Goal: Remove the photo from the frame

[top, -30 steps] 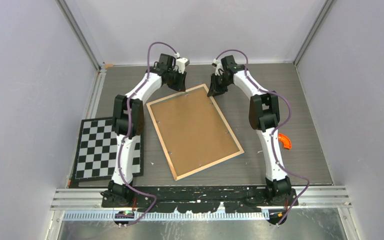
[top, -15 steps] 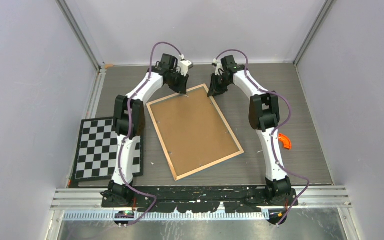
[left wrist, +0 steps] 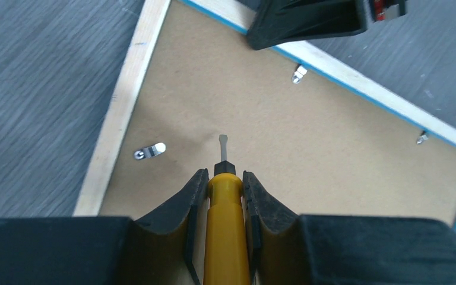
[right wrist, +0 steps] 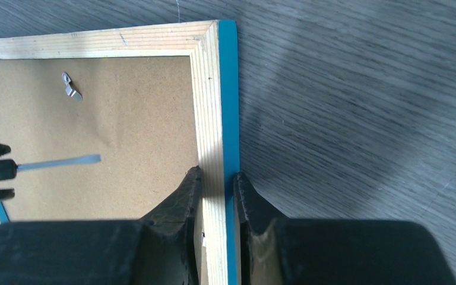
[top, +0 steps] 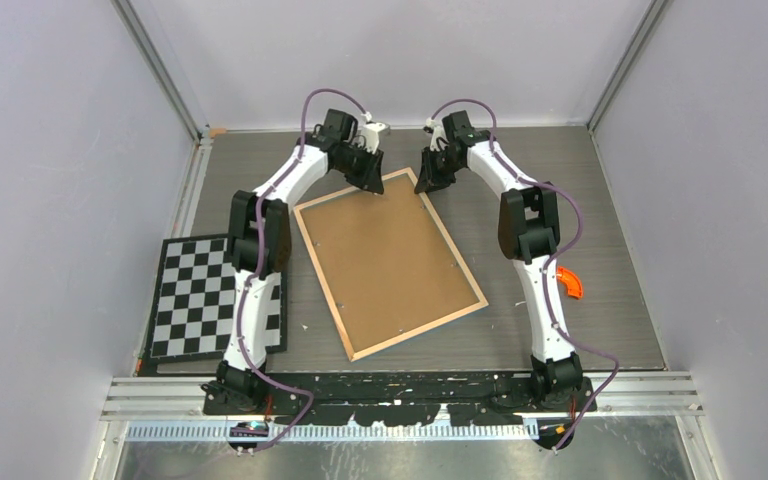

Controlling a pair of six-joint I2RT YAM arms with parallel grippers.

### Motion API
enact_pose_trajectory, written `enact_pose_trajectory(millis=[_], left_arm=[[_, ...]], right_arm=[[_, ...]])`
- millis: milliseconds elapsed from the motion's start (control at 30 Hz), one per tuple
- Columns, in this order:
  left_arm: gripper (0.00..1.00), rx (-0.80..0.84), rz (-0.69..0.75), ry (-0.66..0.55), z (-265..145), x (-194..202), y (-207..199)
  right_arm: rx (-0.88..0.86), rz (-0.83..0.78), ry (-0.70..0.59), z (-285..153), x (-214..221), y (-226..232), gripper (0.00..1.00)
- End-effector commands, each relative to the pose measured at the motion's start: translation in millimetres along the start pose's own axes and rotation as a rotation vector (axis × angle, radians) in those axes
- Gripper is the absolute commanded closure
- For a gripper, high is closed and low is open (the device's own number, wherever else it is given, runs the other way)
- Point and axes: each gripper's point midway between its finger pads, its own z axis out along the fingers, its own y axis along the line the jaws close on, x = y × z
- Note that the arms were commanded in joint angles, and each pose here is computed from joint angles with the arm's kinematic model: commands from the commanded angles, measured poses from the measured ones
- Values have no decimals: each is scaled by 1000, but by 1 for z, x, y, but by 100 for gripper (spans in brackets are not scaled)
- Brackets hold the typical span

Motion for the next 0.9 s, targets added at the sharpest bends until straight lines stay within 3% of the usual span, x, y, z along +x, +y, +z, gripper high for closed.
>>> enact_pose_trajectory(millis=[0, 500, 867], left_arm=[[100, 98, 8, -93, -14, -33, -38], [100, 80, 22, -94, 28, -25, -59], [100, 67, 158, -20, 29, 3, -63]], right_arm=[[-98, 20, 136, 8, 42, 40, 100], [-114, 57, 147, 9, 51, 47, 100], [-104, 63, 139, 11, 47, 43, 99]])
